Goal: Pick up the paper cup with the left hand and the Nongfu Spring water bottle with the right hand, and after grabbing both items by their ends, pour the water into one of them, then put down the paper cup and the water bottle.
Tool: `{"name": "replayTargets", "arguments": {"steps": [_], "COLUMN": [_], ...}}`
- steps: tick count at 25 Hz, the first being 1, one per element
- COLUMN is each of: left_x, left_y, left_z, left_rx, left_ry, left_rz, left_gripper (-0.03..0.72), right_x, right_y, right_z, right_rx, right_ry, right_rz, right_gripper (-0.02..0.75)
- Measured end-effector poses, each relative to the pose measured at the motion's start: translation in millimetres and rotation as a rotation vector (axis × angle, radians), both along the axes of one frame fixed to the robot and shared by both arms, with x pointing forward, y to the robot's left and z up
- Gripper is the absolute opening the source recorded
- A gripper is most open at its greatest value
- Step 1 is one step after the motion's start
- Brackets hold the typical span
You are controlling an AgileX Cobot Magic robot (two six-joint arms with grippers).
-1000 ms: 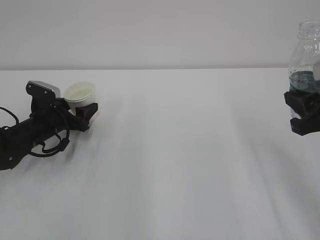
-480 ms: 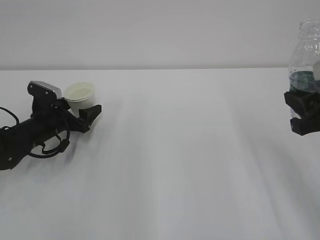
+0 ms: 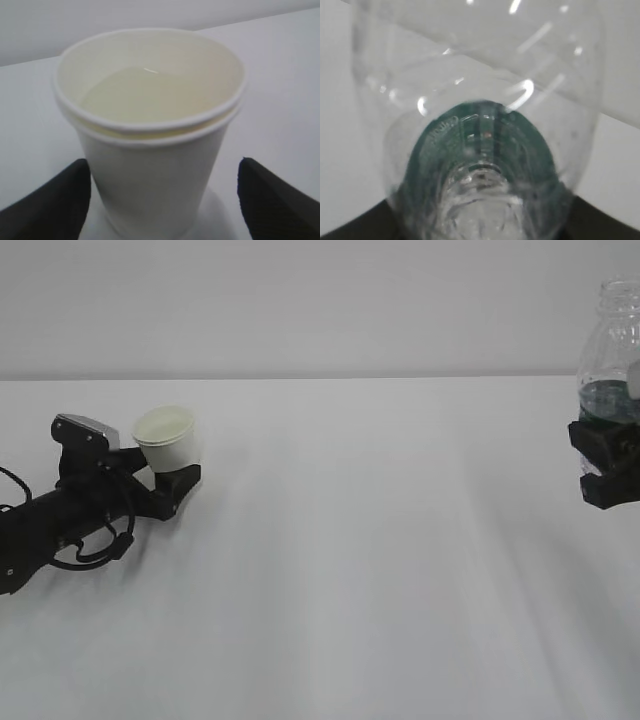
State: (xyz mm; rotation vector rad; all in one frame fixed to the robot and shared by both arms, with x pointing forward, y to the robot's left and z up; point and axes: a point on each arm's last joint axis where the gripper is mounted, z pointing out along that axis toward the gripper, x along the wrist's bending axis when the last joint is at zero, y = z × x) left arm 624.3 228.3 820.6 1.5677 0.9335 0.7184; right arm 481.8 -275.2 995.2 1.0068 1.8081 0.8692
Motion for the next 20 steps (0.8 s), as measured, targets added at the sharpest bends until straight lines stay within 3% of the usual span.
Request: {"name": "replayTargets", "arguments": {"steps": [13,20], "left_x": [-22.2,-30.4], "left_y": [4.1,5.5], "left_z": [24.6,41.1], "left_rx": [-0.007,-0.012], "left_ry": [0.004,-0.017], "left_rz": [0.027,0.036], "left_gripper": [0.662,0.636], "right_x": [3.2,19.2], "right_y": [1.5,4.4], "right_z": [-0.2,-22.9], "right_rx": [0.047,0.137], "right_ry": [-0.025,-0.016], "right_rz": [-0.003,-0.014], "right_gripper": [0.358,0.358]}}
